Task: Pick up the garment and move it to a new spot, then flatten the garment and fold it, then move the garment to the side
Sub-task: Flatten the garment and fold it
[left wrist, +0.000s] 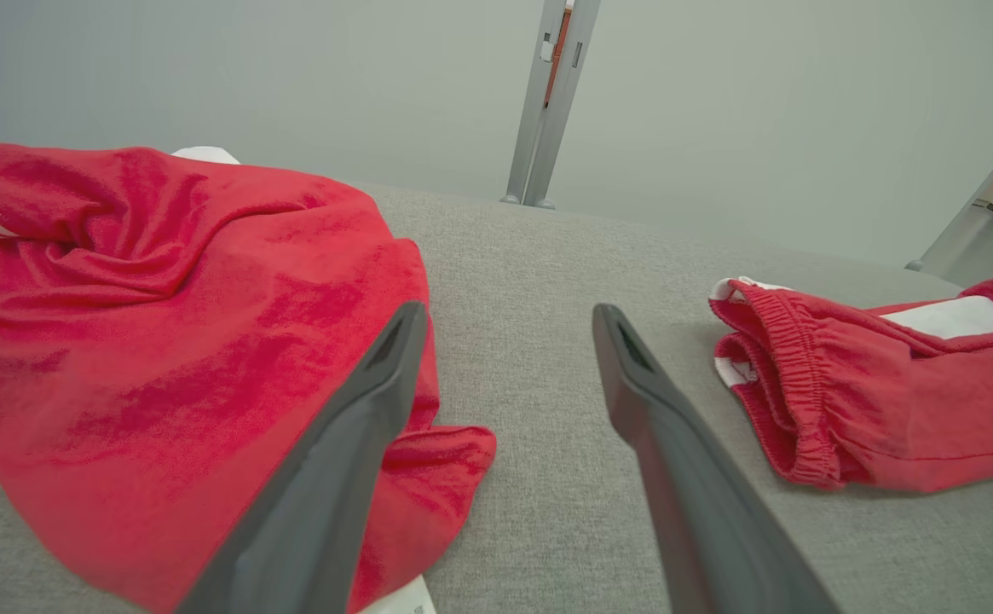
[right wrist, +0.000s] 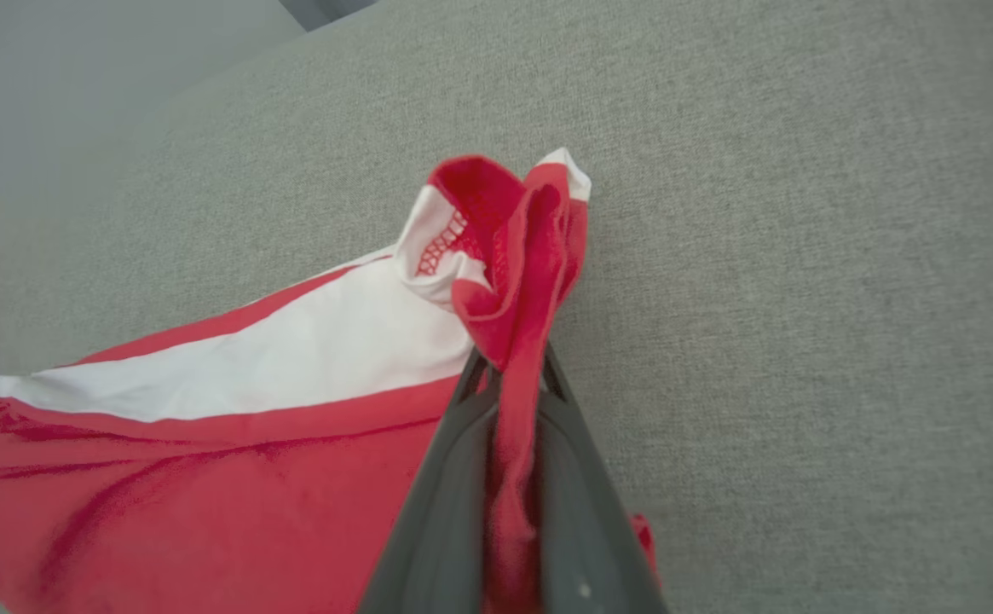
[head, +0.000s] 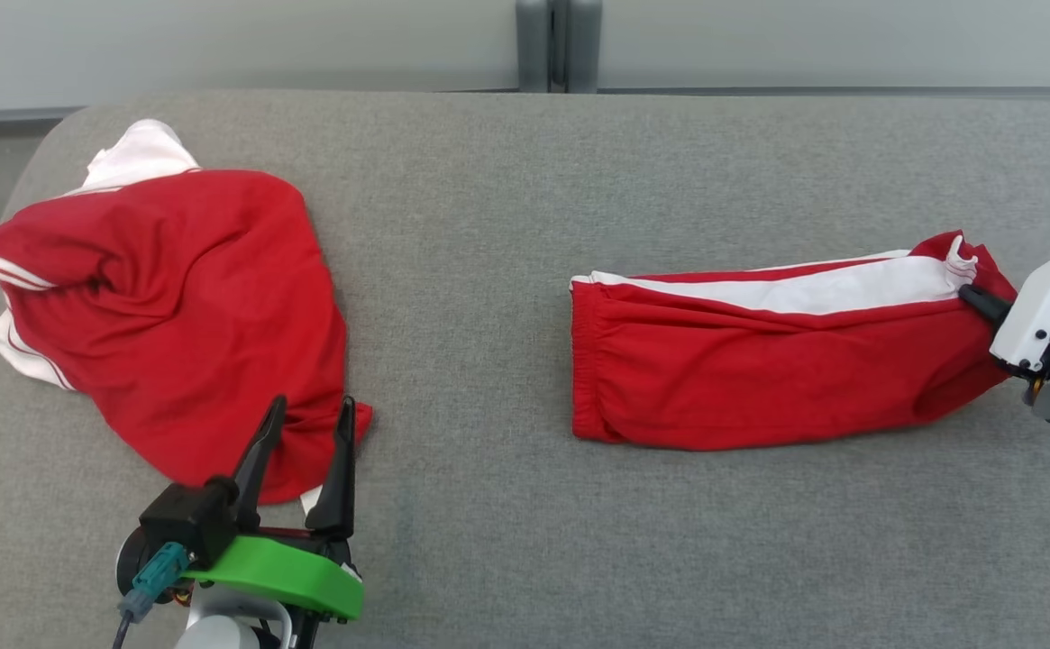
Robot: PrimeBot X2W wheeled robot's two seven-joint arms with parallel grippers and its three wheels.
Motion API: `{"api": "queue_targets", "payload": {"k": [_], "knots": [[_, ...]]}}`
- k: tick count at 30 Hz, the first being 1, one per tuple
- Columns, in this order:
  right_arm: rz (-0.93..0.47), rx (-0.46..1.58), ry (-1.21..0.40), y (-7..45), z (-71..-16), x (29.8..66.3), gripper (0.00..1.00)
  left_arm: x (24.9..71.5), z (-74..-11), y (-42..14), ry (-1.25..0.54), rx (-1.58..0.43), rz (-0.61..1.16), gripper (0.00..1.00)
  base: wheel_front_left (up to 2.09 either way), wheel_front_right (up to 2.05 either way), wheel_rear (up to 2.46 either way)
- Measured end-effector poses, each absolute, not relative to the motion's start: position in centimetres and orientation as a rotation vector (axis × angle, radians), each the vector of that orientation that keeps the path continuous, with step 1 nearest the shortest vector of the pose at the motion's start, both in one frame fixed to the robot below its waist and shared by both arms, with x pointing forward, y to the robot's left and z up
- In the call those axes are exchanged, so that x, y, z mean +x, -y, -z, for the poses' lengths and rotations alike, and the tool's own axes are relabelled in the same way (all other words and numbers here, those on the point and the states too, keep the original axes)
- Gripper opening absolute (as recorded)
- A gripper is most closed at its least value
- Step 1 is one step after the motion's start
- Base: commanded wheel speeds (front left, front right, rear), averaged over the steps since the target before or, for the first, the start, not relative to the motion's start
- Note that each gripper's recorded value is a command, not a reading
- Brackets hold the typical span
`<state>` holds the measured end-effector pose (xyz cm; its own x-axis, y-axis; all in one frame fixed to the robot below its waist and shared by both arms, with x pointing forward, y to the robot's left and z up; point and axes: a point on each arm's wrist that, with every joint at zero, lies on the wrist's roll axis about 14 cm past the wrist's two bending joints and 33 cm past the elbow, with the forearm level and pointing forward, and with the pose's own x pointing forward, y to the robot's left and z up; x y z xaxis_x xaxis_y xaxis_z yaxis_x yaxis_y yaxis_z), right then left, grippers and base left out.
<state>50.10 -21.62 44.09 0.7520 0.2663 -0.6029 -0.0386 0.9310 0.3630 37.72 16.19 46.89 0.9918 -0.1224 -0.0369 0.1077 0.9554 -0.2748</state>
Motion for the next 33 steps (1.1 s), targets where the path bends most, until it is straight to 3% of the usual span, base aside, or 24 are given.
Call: {"api": "queue_targets", "payload": {"k": [6,12,19,33], "knots": [[-0.211,0.293,-0.560,21.6,-47.3,49.2,0.00,37.6,-47.9,-14.9,-0.029,-0.283,0.155,1.00,0.00,0.00,0.00],[-0.375,0.254,-0.439,16.2,-50.4,48.7,0.00,37.2,-48.8,-14.6,-0.004,-0.291,0.166,1.00,0.00,0.00,0.00],[-0.574,0.241,-0.495,7.4,-49.5,47.3,0.00,35.9,-48.4,-15.7,-0.012,-0.299,0.120,1.00,0.00,0.00,0.00],[-0.691,0.287,-0.600,-2.2,-46.1,45.4,0.00,34.1,-47.5,-18.5,-0.028,-0.307,0.017,1.00,0.00,0.00,0.00]]}}
